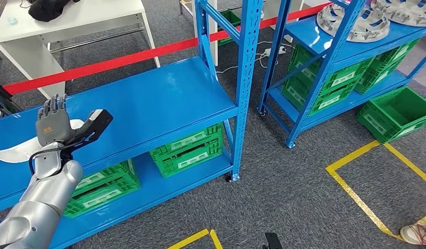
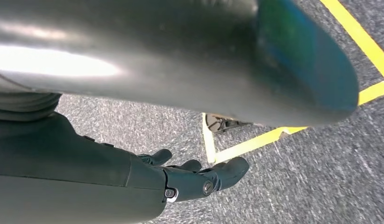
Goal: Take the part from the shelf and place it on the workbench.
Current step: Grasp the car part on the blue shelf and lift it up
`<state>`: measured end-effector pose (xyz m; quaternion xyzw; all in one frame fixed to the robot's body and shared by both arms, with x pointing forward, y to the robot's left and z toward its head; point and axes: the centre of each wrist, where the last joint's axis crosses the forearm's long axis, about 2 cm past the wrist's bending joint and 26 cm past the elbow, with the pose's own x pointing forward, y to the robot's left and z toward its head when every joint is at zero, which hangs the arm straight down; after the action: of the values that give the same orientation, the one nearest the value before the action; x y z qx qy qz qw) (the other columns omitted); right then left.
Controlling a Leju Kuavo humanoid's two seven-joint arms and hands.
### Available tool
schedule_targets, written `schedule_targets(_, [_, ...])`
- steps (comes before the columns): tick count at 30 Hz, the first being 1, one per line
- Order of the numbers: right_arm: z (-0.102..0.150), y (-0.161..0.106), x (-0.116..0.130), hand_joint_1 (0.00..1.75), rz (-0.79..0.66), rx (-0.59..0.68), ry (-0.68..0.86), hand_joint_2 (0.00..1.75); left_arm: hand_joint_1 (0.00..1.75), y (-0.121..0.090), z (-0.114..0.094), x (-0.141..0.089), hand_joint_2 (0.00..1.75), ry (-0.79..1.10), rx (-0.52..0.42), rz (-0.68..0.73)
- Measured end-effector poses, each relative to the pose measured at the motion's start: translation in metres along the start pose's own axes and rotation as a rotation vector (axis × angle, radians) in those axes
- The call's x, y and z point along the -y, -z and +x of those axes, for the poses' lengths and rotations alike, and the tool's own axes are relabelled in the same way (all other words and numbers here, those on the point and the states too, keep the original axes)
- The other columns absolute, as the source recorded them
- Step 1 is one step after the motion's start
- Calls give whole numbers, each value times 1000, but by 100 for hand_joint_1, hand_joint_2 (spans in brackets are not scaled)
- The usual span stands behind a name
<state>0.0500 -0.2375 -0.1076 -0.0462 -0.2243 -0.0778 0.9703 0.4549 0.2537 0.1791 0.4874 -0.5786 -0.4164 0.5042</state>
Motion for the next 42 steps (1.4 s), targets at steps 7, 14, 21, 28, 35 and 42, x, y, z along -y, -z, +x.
schedule_targets(7, [1,0,0,0,-4,0,3,0,0,2,-5,-2,0,18,-56,-21])
schedule_targets(14, [1,0,0,0,-2,1,3,0,0,0,-10,2,131,58,-91,-115])
schedule_targets(21, [1,0,0,0,8,0,8,0,0,-4,-19,9,175,93,-113,-225])
schedule_targets(28, [1,0,0,0,11,3,9,0,0,-6,-26,13,175,155,-101,-397])
schedule_targets(35, [0,0,0,0,9,4,12,0,0,-8,-30,16,175,182,-92,-437])
schedule_targets(42, [0,0,0,0,6,8,9,0,0,-18,-32,27,175,191,-107,-411])
